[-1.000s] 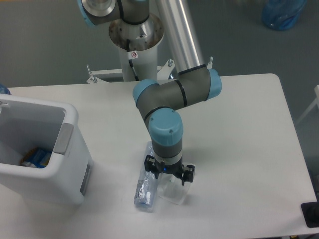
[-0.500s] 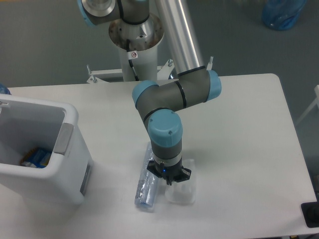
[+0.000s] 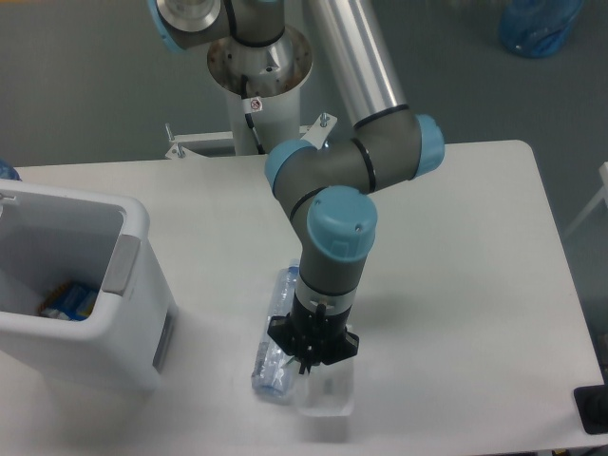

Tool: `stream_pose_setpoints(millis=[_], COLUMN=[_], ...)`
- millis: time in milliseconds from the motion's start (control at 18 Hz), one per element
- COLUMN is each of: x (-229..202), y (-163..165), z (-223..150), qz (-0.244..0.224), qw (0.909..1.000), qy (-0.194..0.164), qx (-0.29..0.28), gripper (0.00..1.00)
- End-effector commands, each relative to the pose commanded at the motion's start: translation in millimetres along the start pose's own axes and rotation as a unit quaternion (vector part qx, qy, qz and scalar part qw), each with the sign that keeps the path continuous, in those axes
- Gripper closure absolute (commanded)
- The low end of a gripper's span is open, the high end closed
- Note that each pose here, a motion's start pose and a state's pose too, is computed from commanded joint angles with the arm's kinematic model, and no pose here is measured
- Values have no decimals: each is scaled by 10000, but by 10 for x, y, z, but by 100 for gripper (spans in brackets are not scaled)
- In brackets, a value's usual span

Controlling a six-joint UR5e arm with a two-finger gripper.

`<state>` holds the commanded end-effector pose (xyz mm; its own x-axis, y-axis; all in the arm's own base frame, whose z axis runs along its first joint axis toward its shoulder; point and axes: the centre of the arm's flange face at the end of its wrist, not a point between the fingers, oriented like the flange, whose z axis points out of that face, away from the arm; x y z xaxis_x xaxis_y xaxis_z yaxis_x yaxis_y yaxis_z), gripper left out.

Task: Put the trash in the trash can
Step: 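Lift the wrapper and carry it over the white bin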

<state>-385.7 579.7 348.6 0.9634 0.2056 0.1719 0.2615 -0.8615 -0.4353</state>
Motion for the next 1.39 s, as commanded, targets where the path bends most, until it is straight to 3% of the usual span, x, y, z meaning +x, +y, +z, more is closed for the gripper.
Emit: stream_pose_setpoints(millis=[389, 722, 944, 1167, 1278, 1333, 1389], x=[548, 1459, 1975, 2367, 2485, 2520, 2528], y=[-256, -433, -447, -388, -346, -309, -278], z=[-777, -1606, -1785, -1584, -1503, -1459, -1454], qz=[-150, 130, 518, 688, 745, 785, 796], qw=[9918, 9778, 9681, 9659, 9659, 9656, 9656], qy=[801, 1286, 1645, 1900, 1948, 1970, 1971], qx=[980, 1652, 1817, 1618, 1536, 1503, 1500], gripper=[100, 100, 100, 100, 91, 79, 44])
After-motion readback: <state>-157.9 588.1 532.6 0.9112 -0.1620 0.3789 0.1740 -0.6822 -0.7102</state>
